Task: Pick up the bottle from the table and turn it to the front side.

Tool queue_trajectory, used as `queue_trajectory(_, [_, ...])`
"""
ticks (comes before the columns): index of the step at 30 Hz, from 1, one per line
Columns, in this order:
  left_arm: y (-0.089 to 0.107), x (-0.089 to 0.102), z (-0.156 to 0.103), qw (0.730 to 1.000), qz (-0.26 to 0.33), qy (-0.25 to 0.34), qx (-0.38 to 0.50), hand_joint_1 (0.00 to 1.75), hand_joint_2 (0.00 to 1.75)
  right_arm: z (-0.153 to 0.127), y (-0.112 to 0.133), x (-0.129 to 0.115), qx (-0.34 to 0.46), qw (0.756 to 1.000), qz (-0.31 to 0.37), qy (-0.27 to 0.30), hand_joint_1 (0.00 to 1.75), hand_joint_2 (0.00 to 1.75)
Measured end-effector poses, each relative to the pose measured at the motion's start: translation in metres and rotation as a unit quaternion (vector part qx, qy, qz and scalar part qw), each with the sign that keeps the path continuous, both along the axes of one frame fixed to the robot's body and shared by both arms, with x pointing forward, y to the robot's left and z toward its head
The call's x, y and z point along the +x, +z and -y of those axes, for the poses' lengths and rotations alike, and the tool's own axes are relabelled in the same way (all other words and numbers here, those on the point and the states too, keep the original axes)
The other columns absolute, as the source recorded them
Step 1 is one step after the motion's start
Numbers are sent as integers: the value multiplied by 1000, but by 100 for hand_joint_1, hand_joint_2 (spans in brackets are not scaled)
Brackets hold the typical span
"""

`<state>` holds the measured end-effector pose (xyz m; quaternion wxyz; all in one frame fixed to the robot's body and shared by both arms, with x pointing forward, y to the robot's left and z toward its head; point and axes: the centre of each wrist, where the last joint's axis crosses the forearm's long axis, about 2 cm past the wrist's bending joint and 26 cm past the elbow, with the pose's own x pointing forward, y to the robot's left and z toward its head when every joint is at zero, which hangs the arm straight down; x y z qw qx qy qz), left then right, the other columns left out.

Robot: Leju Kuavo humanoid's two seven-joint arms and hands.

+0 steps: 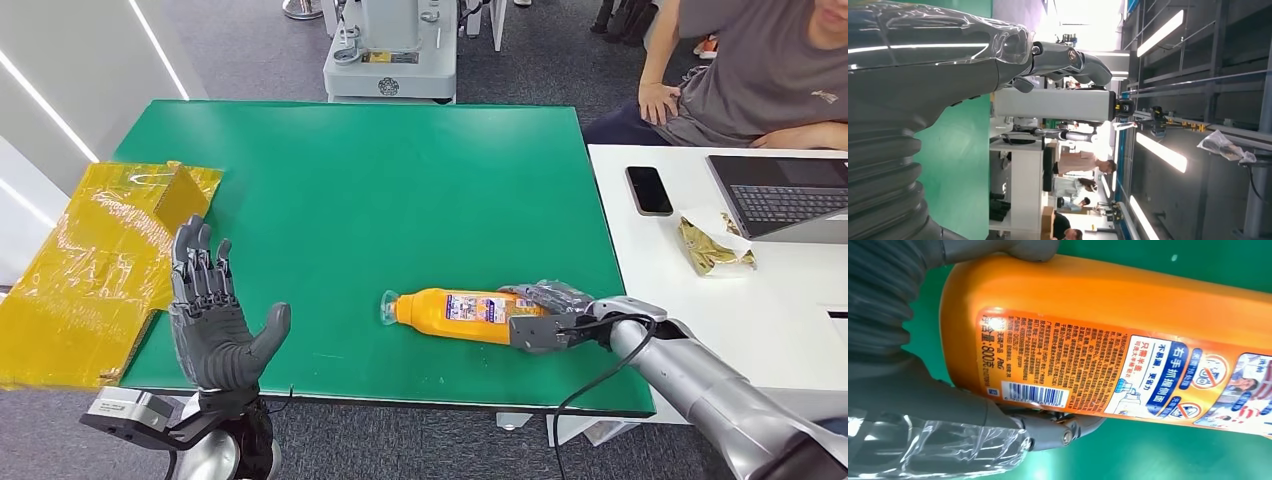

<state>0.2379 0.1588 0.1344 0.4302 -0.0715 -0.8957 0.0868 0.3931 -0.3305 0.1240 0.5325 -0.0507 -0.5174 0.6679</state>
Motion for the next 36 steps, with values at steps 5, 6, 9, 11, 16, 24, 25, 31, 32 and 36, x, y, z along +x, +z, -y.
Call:
queue_trajectory(5, [0, 0, 0, 1000, -3, 11, -1, 0, 175, -14, -3, -1, 50, 994, 93, -22, 175, 175])
queue_trajectory(6, [0, 0, -1, 1000, -4, 12, -1, 0, 175, -19, -3, -1, 63, 992, 110, -30, 175, 175])
queue_trajectory(9, [-1, -1, -1, 1000, -5, 16, -2, 0, 175, -31, -5, -2, 101, 984, 138, -49, 175, 175])
queue_trajectory(11, [-1, -1, -1, 1000, -6, 18, -3, 0, 175, -37, -7, -4, 131, 979, 145, -60, 175, 175])
queue_trajectory(16, [-1, 0, -1, 1000, -7, 21, -4, 0, 175, -48, -8, -7, 186, 967, 152, -78, 175, 175])
queue_trajectory(24, [-1, -1, -1, 1000, -7, 23, -4, 0, 175, -54, -9, -10, 213, 961, 156, -84, 175, 175])
queue_trajectory(25, [-1, -1, -1, 1000, -8, 24, -4, 0, 175, -55, -8, -10, 223, 958, 161, -86, 175, 175])
queue_trajectory(31, [-1, 0, -1, 1000, -10, 21, -12, 0, 175, -72, -7, -19, 301, 921, 224, -107, 175, 175])
queue_trajectory(32, [-2, 1, 0, 1000, -10, 18, -10, 0, 175, -76, -7, -21, 311, 914, 237, -108, 175, 175])
queue_trajectory(36, [-6, 13, 1, 1000, -16, -3, -2, 0, 175, -95, -8, -30, 347, 891, 272, -105, 175, 175])
